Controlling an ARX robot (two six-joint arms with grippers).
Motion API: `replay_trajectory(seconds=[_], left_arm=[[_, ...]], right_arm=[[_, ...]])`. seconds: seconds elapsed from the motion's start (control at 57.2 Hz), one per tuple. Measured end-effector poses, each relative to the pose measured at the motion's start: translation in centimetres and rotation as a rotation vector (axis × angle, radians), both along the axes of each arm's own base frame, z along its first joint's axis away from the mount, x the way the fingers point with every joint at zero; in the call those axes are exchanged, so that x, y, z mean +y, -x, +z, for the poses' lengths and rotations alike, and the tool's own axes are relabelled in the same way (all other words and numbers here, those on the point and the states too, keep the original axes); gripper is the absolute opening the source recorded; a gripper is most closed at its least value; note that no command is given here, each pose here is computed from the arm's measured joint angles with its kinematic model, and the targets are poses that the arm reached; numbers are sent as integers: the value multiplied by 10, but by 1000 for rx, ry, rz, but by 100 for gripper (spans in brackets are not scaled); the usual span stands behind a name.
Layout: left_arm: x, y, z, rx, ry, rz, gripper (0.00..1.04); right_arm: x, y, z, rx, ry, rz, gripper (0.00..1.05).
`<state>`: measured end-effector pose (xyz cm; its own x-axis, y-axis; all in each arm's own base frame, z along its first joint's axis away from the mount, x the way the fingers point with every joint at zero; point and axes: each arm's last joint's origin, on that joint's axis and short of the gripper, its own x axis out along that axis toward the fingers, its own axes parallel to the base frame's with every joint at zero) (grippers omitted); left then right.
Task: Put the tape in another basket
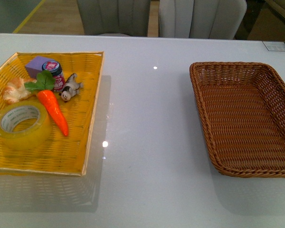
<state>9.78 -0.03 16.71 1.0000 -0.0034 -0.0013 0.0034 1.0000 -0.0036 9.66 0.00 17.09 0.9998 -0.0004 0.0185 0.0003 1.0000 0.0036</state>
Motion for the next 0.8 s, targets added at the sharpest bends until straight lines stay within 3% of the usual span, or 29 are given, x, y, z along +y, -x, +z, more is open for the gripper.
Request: replay_trajectory(seconds=[0.681, 0.716, 0.803], left_arm=[[0, 0, 0, 3, 0, -4, 96], [0, 0, -1, 82, 29, -56, 96], [4, -2, 5, 448, 179, -189, 96]], right_arm=[[0, 0, 0, 0, 0, 0, 96], [0, 0, 0, 0, 0, -1, 96], [0, 0, 0, 0, 0, 3, 96]])
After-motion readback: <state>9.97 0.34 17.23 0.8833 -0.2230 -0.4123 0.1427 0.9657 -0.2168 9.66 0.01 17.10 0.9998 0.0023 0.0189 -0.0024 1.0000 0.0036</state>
